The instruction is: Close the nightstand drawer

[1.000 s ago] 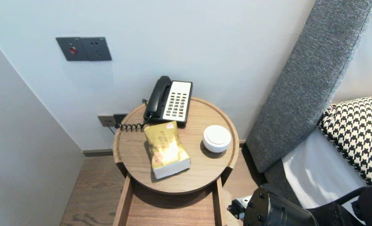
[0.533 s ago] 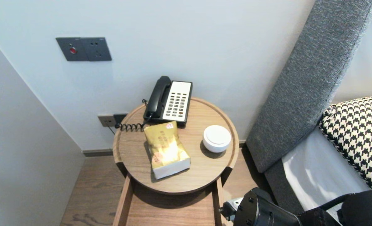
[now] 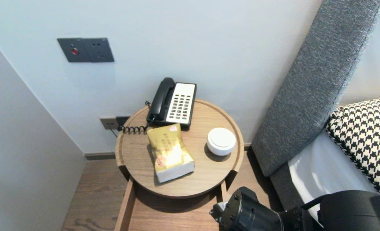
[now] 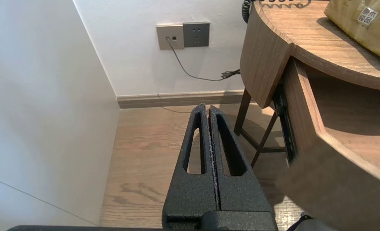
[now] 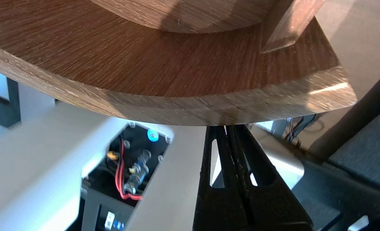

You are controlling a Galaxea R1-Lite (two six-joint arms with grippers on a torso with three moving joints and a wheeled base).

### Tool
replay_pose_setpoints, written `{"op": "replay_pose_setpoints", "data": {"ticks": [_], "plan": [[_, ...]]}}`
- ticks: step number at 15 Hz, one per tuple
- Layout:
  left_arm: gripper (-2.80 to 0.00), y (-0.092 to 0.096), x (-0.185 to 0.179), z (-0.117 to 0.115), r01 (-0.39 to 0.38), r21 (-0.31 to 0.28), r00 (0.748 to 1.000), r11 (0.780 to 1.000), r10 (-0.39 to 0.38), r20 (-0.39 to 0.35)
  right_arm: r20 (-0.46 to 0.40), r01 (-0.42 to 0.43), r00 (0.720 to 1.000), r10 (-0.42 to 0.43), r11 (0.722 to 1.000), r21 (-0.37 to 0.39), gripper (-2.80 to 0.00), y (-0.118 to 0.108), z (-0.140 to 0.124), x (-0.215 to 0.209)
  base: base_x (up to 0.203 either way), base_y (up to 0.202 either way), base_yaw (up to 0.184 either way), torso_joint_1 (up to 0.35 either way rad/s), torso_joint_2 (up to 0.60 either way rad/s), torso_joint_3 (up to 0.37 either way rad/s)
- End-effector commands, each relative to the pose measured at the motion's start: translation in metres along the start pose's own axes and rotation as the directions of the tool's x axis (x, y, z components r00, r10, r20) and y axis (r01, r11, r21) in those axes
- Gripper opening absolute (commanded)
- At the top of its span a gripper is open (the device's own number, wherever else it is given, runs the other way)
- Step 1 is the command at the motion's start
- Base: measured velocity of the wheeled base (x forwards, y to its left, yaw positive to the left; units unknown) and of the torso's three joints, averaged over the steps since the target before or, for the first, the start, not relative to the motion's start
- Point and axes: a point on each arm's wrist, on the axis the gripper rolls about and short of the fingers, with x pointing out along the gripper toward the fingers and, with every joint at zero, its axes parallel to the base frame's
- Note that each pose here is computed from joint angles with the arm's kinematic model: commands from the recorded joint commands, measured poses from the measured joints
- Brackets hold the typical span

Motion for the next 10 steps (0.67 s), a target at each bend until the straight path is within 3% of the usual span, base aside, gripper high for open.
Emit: {"op": "replay_pose_setpoints", "data": {"ticks": [1,6,10], "plan": [[-2.8,0.0,0.0,0.0,0.0,0.0,1.0,1.0,0.0,-0.001,0.016,0.001,1.0,-0.002,1.0,0.011,-2.8,0.0,0.012,0.003,0.0,0.0,0.0,0.0,0.0,0.0],[-2.8,0.0,0.0,0.0,0.0,0.0,1.0,1.0,0.0,-0.001,0.048,0.005,0.999,-0.005,1.0,0.016,-2.8,-0.001,0.034,0.007,0.0,0.0,0.0,0.0,0.0,0.0],[-2.8,0.0,0.0,0.0,0.0,0.0,1.0,1.0,0.0,-0.001,0.065,0.051,0.996,-0.055,0.997,0.058,-2.8,-0.013,0.058,0.023,0.0,0.0,0.0,0.0,0.0,0.0]]}}
